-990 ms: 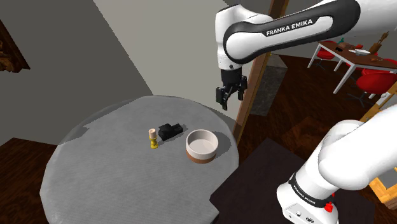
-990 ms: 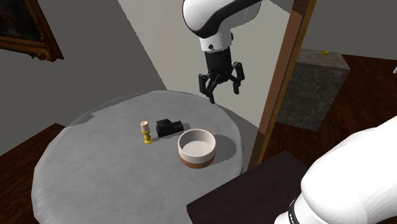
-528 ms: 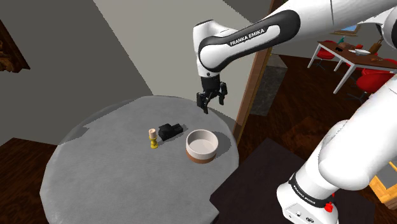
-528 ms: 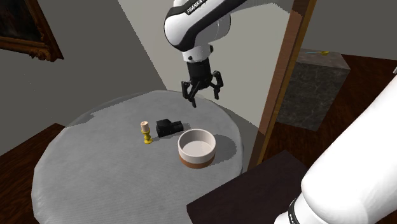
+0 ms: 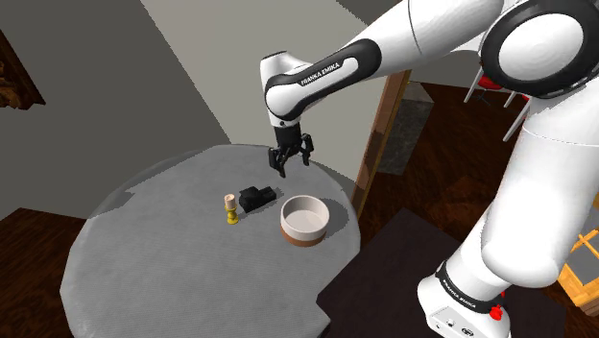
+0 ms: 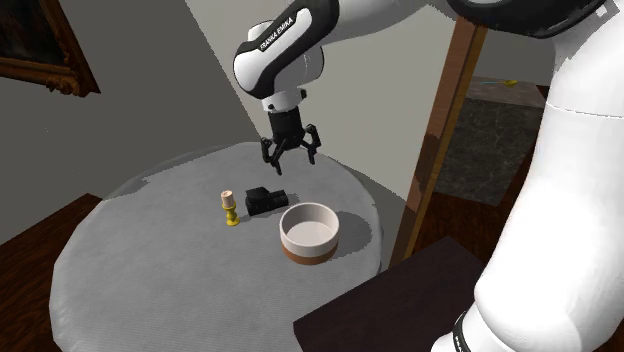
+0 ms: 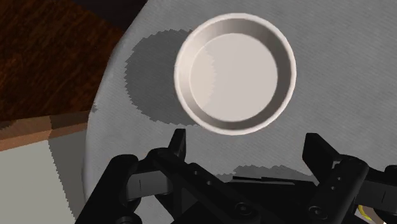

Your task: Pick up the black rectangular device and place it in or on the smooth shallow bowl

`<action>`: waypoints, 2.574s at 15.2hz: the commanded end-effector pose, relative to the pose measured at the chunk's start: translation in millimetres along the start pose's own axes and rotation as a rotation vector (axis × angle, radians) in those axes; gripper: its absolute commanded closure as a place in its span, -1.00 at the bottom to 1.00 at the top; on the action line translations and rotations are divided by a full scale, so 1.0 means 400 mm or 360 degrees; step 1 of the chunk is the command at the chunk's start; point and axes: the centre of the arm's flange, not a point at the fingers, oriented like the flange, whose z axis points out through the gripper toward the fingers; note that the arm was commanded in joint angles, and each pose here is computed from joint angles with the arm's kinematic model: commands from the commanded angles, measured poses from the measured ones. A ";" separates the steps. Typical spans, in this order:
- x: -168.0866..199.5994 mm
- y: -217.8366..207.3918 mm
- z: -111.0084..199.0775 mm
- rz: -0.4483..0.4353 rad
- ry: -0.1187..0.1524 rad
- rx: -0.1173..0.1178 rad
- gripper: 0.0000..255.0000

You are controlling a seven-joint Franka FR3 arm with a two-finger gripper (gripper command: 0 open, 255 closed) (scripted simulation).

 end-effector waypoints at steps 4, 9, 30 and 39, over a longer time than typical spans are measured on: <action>0.139 -0.074 0.071 0.0001 -0.0018 0.0029 -1.00; 0.275 -0.148 0.130 0.0001 -0.0036 0.0057 -1.00; 0.449 -0.253 0.308 0.0002 -0.0059 0.0093 -1.00; 0.449 -0.253 0.308 0.0002 -0.0059 0.0093 1.00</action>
